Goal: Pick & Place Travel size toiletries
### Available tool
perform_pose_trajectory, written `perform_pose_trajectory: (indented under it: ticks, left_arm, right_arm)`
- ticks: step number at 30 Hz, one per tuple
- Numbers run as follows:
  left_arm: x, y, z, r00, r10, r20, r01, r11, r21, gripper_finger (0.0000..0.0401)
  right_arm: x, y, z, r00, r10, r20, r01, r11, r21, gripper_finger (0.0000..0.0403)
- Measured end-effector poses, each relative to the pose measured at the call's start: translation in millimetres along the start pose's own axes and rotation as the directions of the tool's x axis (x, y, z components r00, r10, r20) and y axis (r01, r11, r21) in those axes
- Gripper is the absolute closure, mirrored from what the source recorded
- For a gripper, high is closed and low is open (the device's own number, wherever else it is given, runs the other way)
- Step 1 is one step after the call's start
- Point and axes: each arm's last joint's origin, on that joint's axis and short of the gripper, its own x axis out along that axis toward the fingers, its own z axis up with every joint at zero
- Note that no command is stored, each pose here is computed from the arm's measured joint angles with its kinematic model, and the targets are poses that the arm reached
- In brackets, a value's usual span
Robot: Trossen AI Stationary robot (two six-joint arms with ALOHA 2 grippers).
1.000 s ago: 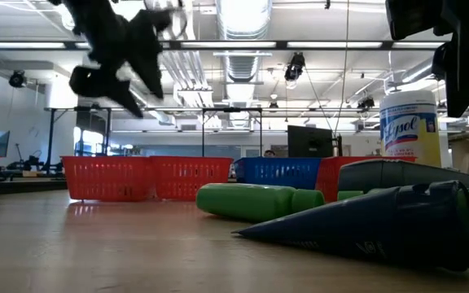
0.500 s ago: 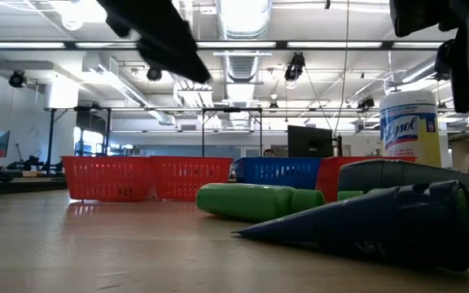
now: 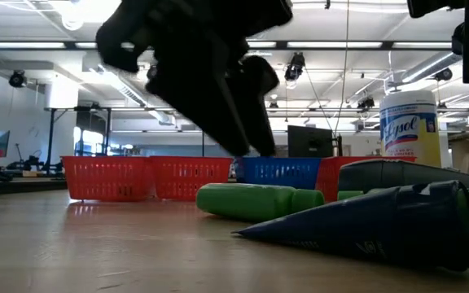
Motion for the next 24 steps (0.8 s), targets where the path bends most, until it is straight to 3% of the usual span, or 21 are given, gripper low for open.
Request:
perform_pose_trajectory:
  ticks: [4,18,24]
  left_arm:
    - [16.3,-1.3,1.0,0.999,-0.018,-0.034,0.02,0.998,0.058,0.0156]
    - [37.7,6.0,-9.2,0.992,-0.014,-0.128,0.017,1.0,0.02,0.0159]
    - [37.6,5.6,-10.7,0.99,-0.021,-0.143,0.021,1.0,-0.005,0.0203]
  right_arm:
    - [-3.9,-5.8,-1.3,1.0,-0.025,-0.005,0.025,1.0,0.003,0.0037]
    - [-1.4,-5.0,-1.4,0.999,-0.041,-0.011,0.041,0.999,-0.013,0.0037]
    - [-1.4,-5.2,-1.5,0.999,-0.043,-0.011,0.042,0.999,-0.032,0.0037]
